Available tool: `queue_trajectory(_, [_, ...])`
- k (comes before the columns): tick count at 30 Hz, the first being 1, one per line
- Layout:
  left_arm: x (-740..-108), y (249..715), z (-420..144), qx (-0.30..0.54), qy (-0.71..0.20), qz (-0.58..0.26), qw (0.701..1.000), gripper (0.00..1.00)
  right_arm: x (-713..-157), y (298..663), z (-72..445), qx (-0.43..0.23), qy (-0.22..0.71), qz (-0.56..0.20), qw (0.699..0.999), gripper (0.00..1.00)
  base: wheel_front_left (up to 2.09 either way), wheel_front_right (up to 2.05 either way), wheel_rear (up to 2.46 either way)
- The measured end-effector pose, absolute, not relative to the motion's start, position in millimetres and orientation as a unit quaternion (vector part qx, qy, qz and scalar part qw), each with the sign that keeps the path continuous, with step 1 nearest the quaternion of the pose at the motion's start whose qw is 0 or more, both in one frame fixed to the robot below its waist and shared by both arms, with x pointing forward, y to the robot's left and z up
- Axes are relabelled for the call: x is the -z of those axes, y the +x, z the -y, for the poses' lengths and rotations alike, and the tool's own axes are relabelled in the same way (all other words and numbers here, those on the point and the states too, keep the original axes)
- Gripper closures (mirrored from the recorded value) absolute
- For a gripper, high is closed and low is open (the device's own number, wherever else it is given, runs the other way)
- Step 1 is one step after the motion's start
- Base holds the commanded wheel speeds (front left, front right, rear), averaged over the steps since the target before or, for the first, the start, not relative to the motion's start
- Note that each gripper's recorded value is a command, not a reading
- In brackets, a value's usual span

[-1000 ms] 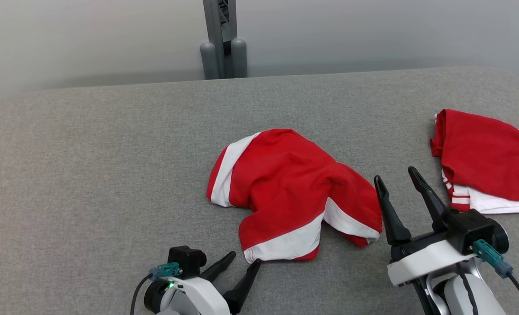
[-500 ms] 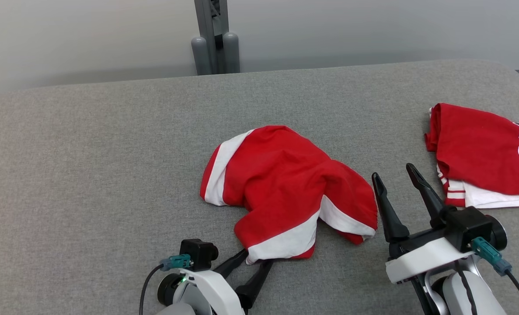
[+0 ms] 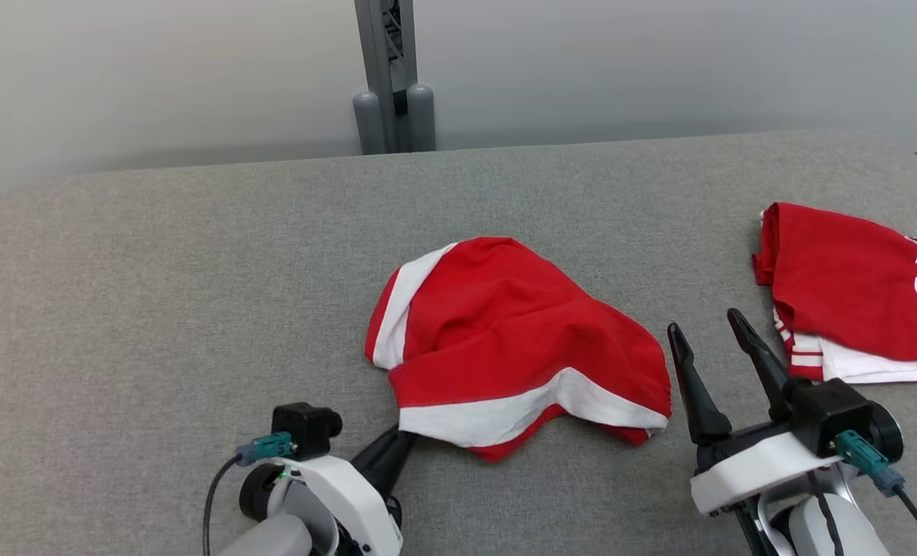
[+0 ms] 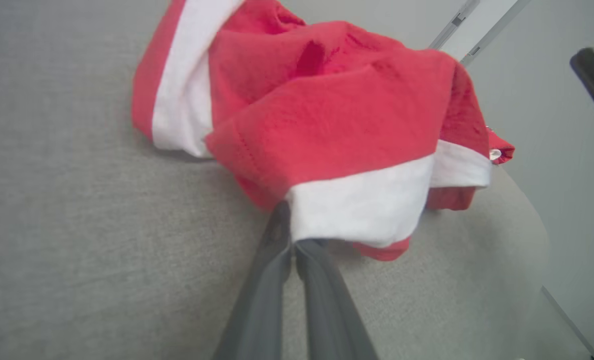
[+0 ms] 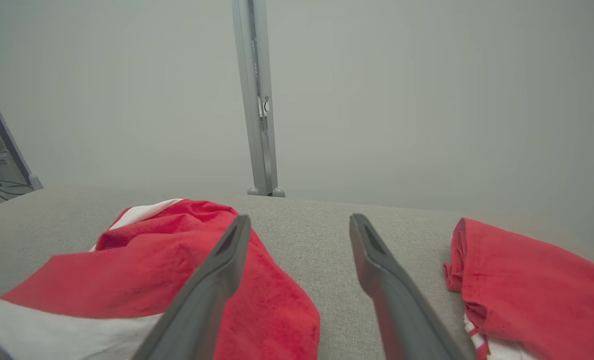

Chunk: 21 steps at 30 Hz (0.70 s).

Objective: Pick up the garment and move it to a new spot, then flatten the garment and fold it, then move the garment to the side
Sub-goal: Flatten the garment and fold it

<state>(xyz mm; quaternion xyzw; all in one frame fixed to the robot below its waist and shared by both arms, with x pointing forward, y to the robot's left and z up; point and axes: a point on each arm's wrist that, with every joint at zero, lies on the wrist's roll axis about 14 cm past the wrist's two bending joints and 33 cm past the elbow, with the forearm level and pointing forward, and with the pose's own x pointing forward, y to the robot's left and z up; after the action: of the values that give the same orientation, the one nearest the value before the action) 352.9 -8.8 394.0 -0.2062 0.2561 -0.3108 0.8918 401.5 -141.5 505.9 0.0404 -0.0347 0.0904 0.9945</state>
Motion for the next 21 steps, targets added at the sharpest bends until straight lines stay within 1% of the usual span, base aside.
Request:
queue_trajectory(3, [-410.0,366.9,-6.7,0.289,-0.208,-0.220,0.908,1.00,-497.8,396.3,143.6,-0.087,0.039,0.021,0.995,0.00,0.00,0.00,0.00])
queue_trajectory(9, [-432.3,374.7,-33.5,0.254,-0.203,-0.161,0.932,1.00,-478.5,383.2,141.9,-0.086,0.051,-0.010,0.995,0.00,0.00,0.00,0.00])
queue_trajectory(16, [-436.6,375.1,-44.3,0.235,-0.189,-0.138,0.943,1.00,-445.4,367.8,142.2,-0.073,0.096,-0.064,0.991,0.00,0.00,0.00,0.00])
queue_trajectory(21, [-436.2,380.1,-59.0,0.211,-0.183,-0.128,0.952,1.00,-423.3,360.2,138.8,-0.077,0.106,-0.103,0.986,0.00,0.00,0.00,0.00])
